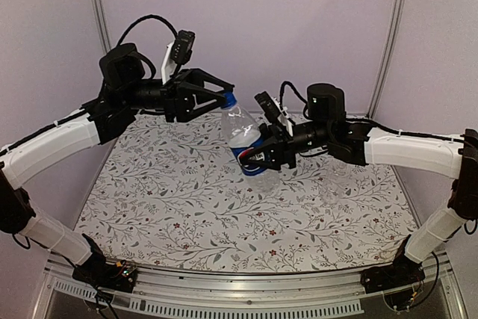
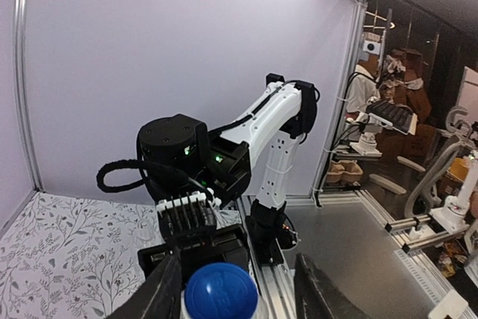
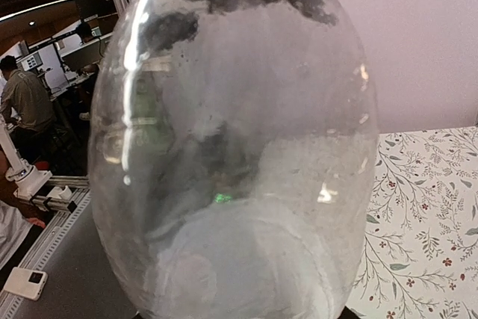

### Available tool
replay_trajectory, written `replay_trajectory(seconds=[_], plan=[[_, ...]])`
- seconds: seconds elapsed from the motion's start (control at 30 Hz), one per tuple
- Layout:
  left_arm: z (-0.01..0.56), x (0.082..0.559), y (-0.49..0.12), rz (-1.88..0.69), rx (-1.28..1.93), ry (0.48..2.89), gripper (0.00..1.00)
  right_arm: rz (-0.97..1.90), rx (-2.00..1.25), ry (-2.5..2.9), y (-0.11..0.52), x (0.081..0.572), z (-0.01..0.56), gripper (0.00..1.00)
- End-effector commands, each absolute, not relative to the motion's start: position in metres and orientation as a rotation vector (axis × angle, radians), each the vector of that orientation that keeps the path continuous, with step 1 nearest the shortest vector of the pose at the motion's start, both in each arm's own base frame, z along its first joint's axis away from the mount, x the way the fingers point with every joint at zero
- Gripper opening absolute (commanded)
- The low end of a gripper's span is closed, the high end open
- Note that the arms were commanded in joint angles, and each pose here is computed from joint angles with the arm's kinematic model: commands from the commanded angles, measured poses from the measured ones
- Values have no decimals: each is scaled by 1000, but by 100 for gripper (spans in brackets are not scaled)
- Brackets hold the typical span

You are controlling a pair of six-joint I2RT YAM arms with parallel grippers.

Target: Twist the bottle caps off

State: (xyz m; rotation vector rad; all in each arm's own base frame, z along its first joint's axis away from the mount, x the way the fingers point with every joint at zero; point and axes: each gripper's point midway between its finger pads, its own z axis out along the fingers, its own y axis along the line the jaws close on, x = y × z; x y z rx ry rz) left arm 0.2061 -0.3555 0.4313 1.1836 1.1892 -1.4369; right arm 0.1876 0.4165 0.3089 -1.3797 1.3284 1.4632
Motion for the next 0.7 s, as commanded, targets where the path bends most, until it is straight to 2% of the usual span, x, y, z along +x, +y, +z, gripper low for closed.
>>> replay_trajectory(seconds=[0.0,0.53,0.67], plan=[[433,206,-356,-1476,1199,1158,48,1498,-1386,1304,413,180,314,41],[418,205,-362,-1484,1215,1208,26,1480,-1355,1334,416,187,314,40],[414,208,-363,-1466,1204,1238,14,1421,-1299,1399,418,200,312,40]])
